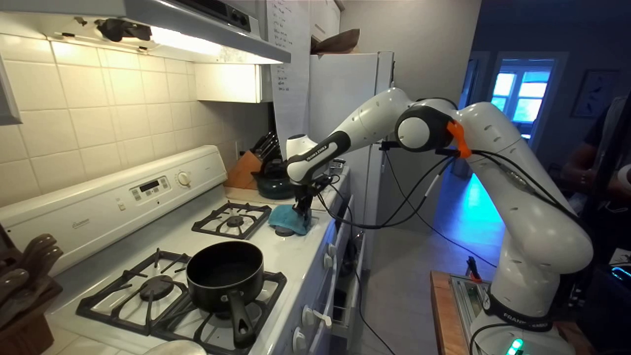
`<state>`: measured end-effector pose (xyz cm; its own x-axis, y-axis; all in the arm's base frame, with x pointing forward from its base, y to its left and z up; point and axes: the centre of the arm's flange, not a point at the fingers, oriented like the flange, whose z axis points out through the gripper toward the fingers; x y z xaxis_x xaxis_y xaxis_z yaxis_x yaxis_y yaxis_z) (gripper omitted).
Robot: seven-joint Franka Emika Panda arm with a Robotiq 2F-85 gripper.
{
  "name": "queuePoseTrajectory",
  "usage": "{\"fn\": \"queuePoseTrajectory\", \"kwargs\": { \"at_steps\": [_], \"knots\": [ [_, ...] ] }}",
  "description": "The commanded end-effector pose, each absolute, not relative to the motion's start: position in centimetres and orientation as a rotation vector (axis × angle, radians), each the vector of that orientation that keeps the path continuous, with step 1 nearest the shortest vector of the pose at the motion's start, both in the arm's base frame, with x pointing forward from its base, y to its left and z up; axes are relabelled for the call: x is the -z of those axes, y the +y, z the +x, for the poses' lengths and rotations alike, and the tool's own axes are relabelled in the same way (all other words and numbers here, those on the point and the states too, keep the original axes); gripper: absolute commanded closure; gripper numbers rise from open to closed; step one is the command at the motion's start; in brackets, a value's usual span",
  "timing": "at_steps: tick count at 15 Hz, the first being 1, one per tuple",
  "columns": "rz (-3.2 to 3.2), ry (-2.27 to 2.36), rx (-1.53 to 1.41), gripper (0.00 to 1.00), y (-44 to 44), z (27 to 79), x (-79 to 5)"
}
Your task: Pick up the blue towel and clean the right bottom plate of the stove
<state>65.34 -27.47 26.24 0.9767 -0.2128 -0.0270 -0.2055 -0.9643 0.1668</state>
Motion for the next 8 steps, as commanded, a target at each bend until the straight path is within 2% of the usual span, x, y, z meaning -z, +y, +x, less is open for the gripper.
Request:
{"fn": "queuePoseTrajectory", "kwargs": {
  "at_steps": [1, 8],
  "knots": [
    [2.977, -0.203, 0.227, 0.99, -26.3, 64.6, -26.7],
    [3.037, -0.126, 0.244, 0.99, -23.1, 65.1, -25.9]
  ]
}}
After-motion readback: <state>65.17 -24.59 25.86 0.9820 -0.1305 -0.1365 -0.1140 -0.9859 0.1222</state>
